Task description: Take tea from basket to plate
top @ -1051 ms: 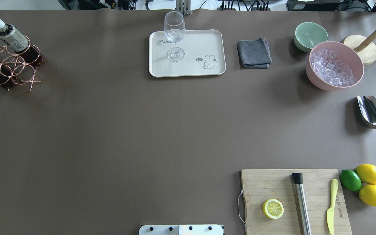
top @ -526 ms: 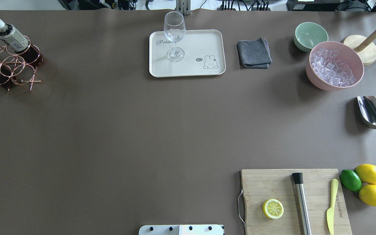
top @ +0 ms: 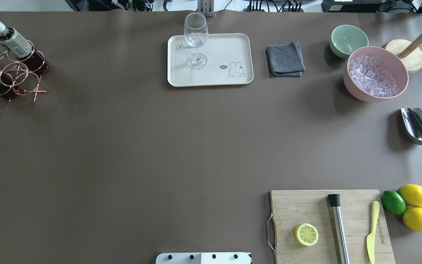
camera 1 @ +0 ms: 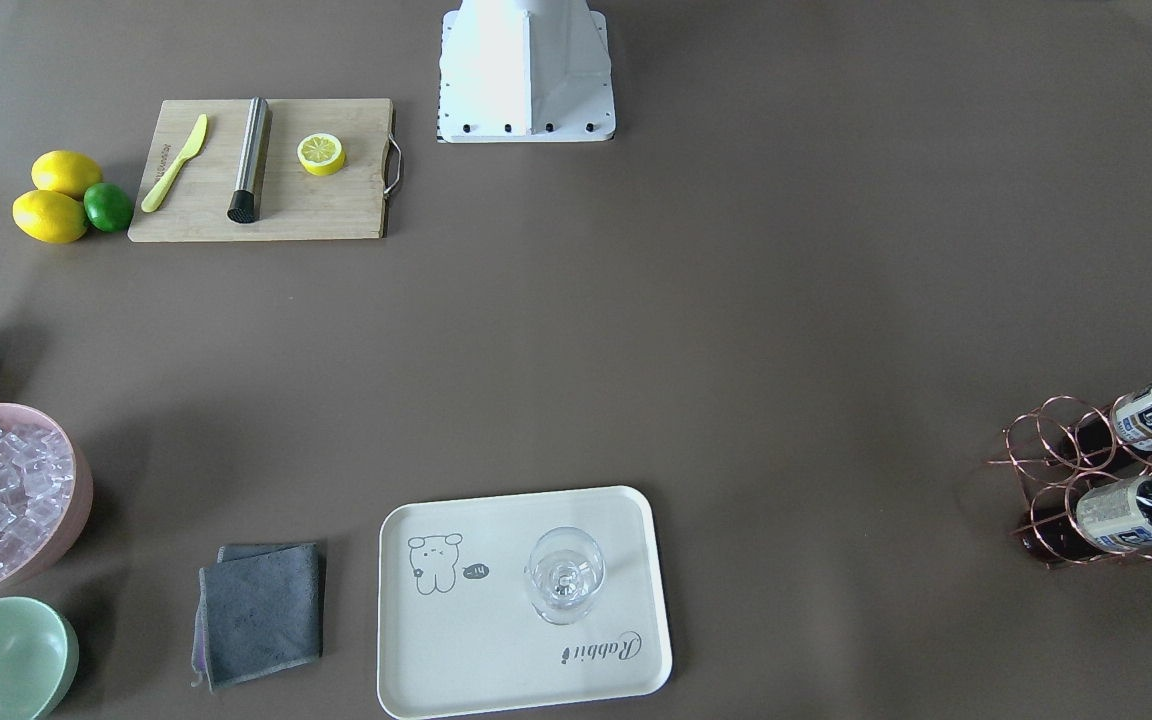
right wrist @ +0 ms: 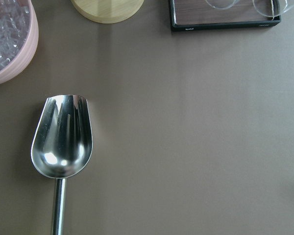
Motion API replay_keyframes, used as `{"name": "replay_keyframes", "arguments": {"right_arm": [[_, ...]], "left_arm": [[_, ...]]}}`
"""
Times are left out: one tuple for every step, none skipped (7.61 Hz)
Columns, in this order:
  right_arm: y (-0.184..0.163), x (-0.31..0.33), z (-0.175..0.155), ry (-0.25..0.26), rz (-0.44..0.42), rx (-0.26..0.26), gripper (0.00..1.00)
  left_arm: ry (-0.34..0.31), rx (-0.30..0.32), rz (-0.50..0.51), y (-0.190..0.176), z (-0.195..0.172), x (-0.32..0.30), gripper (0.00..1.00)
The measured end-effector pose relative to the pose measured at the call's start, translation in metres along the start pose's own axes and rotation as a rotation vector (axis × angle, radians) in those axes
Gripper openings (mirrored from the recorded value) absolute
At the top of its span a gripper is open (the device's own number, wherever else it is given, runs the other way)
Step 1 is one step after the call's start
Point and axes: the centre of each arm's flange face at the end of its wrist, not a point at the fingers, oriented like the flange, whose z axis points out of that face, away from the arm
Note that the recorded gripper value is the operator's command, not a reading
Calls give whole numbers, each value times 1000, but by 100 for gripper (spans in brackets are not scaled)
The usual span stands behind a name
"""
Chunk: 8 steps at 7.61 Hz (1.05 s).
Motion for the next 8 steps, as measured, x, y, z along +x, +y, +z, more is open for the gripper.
{"name": "replay_keyframes", "arguments": {"right_arm": [[0, 0, 0, 0, 0, 0, 100], [0, 0, 0, 0, 0, 0, 100], [-1, 0, 0, 0, 0, 0, 100], [-1, 0, 0, 0, 0, 0, 100], [-1, 0, 0, 0, 0, 1, 100], [-1, 0, 0, 0, 0, 0, 100], [-1, 0, 0, 0, 0, 0, 100], [-1, 0, 0, 0, 0, 0, 100]], "left_arm": [[12, -5, 25, -3, 6, -11, 97], [20, -7, 53, -9, 11, -16, 96], [22, -5, 80, -17, 17, -17, 95], [28, -2, 110, -25, 27, -13, 93], [29, 2, 131, -29, 35, -10, 86], [30, 3, 145, -29, 38, -8, 84], [32, 3, 167, -28, 41, -7, 84], [34, 3, 187, -26, 42, -6, 84]]}}
